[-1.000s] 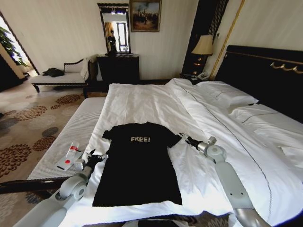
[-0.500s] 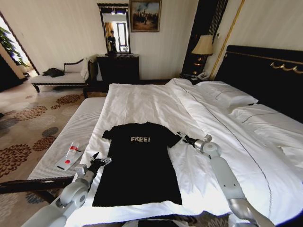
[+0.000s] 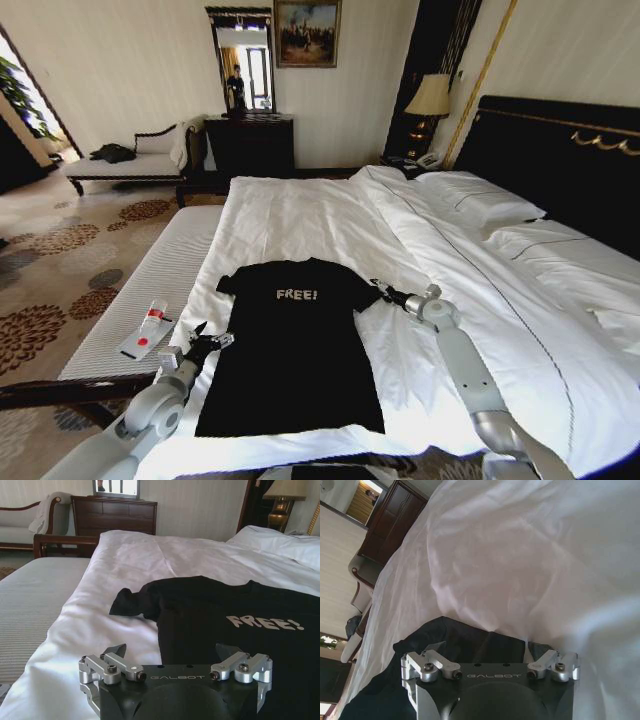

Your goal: Fold the clothes on the bed.

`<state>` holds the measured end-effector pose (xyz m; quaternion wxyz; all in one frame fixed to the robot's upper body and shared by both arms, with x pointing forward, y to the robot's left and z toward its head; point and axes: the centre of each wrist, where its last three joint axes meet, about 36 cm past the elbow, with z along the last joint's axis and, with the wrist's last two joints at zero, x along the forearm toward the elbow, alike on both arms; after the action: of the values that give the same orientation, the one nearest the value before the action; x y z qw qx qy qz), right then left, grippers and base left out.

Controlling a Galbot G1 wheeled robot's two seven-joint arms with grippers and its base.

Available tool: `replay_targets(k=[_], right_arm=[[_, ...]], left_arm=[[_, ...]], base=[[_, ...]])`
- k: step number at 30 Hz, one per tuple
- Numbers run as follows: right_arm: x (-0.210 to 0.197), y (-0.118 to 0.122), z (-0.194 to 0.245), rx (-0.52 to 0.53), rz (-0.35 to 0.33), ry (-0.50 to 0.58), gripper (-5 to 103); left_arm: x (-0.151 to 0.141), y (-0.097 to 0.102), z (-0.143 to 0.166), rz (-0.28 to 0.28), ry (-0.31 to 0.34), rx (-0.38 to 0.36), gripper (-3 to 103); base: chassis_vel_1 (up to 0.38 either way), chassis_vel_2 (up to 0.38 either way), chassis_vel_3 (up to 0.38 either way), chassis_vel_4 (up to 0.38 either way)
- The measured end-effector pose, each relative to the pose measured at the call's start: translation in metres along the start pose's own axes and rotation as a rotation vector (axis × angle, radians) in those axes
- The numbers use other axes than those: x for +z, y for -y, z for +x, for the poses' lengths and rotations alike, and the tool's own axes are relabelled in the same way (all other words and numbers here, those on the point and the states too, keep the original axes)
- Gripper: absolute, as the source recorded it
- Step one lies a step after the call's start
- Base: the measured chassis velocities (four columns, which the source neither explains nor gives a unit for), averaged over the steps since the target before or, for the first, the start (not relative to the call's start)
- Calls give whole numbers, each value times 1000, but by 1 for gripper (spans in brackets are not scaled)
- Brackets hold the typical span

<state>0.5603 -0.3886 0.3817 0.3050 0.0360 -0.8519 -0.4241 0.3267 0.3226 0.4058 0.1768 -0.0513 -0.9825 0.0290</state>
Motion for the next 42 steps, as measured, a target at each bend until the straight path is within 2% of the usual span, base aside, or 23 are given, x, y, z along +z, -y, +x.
replay_targets(k=[1, 3, 4, 5, 8, 9, 11, 13, 17, 19, 21, 22, 25, 36, 42], right_arm=[[1, 0, -1, 1, 0, -1, 85], [1, 0, -1, 1, 0, -3, 85], [2, 0, -2, 1, 0, -3, 74], [3, 0, -2, 2, 0, -4, 74], [5, 0, -2, 3, 0, -7, 57], [5, 0, -2, 3, 0, -7, 57], [7, 0, -2, 3, 3, -9, 47], [7, 0, -2, 3, 4, -9, 47], [7, -1, 1, 2, 12, -8, 25], [7, -1, 2, 3, 13, -7, 25], [6, 0, 4, 5, 17, -5, 14], [6, 0, 4, 5, 17, -5, 14], [4, 0, 5, 6, 20, -3, 2], [-1, -1, 13, 10, 42, 7, 0], [2, -24, 31, -19, 110, 20, 0]], left_arm=[[0, 1, 0, 2, 0, 0, 100], [0, 1, 1, 3, -1, 0, 100], [0, 2, 1, 5, -1, -1, 100], [0, 2, 2, 6, 1, -2, 100], [-1, 2, 3, 8, 1, -5, 100], [-1, 2, 3, 8, 1, -5, 100], [-1, 3, 4, 8, 0, -4, 100], [-1, 3, 4, 8, 1, -3, 100], [-2, 5, 4, 8, 0, 2, 100], [-2, 5, 4, 7, 0, 3, 100], [-2, 6, 4, 7, 1, 4, 100], [-2, 6, 4, 7, 1, 4, 100], [-3, 6, 3, 6, 3, 4, 100], [-10, 4, 0, 17, 18, -2, 100], [-9, 7, 1, 27, 20, -1, 100]], base=[[0, 0, 0, 0], [0, 0, 0, 0], [0, 0, 0, 0], [0, 0, 0, 0], [0, 0, 0, 0], [0, 0, 0, 0], [0, 0, 0, 0], [0, 0, 0, 0], [0, 0, 0, 0], [0, 0, 0, 0], [0, 0, 0, 0], [0, 0, 0, 0], [0, 0, 0, 0], [0, 0, 0, 0], [0, 0, 0, 0]])
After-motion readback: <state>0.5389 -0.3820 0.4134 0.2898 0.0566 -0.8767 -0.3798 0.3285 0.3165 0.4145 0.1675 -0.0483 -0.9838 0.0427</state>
